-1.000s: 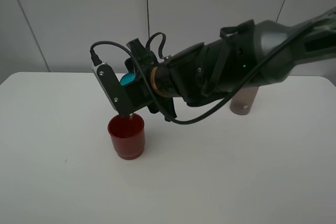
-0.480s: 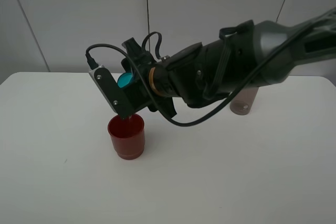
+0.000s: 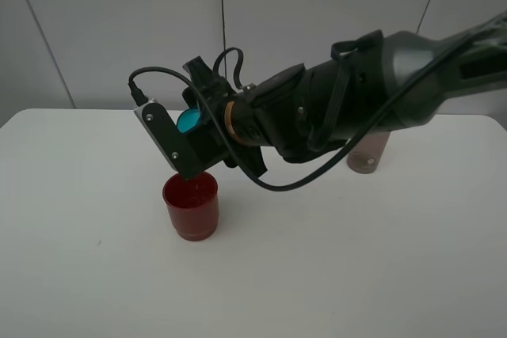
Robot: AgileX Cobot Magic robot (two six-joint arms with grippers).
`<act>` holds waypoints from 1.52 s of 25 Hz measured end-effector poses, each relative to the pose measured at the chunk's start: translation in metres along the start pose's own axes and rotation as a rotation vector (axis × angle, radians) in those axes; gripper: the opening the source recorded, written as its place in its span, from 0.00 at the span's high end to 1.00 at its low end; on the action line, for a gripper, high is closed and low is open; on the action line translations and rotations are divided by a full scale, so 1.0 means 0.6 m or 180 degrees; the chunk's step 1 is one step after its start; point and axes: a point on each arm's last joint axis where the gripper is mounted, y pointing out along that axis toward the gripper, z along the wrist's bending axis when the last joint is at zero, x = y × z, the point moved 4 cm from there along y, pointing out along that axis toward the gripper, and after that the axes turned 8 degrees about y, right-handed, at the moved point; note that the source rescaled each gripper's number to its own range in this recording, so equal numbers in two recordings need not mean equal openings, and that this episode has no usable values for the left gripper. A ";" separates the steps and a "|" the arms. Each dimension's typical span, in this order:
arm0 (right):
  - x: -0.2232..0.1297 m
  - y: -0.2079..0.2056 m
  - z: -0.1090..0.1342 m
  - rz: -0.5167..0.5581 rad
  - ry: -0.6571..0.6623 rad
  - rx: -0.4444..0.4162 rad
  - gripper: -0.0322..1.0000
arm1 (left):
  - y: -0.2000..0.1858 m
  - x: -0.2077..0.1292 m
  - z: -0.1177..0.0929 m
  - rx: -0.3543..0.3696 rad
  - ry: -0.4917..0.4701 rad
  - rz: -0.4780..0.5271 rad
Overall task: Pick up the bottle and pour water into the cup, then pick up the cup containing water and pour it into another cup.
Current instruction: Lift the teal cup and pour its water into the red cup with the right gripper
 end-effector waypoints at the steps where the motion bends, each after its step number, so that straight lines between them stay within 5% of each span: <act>1: 0.000 0.000 0.000 0.0000 0.0000 0.0000 0.87 | 0.000 0.000 0.000 0.0000 0.0000 0.0000; 38: 0.006 -0.001 0.000 0.0000 -0.0028 -0.0007 0.87 | 0.000 0.000 0.000 0.0000 0.0000 0.0000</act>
